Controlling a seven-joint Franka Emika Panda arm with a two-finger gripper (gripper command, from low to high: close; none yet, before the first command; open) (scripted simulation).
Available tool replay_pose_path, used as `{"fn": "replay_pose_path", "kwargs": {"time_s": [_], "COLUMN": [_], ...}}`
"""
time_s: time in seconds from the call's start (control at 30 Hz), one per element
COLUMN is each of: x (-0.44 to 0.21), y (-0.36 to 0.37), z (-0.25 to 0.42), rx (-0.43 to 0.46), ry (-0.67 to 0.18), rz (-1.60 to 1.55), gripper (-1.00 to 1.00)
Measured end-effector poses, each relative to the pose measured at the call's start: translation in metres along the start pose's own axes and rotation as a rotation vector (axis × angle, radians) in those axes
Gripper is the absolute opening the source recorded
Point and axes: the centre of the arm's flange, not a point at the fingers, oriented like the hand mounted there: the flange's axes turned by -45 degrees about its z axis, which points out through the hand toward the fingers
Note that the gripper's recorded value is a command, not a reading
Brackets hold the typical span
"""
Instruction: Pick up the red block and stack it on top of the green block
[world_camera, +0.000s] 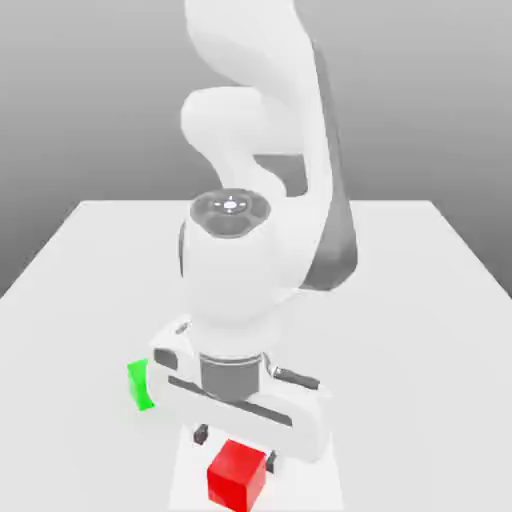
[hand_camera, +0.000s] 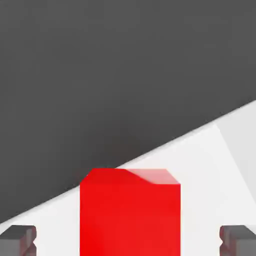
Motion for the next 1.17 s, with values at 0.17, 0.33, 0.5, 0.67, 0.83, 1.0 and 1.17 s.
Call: {"fn": "replay_pose_path", "kwargs": {"time_s": [0.17,0.33,0.5,0.67,0.83,1.0,1.17], "x": [0.0,0.001,-0.012,-0.047,-0.094,-0.098,-0.099], "y": [0.0,0.0,0.05,0.143,0.194,0.199,0.195], "z": [0.0,-0.03,-0.072,-0.09,-0.092,-0.053,-0.036], "rx": [0.0,0.0,-0.008,-0.011,-0.002,0.0,0.0], "ry": [0.001,0.0,0.003,0.003,0.001,0.001,0.001], "rz": [0.0,0.001,0.132,0.408,0.612,0.635,0.624], "gripper": [-1.0,-1.0,-1.0,-1.0,-1.0,-1.0,1.0]}}
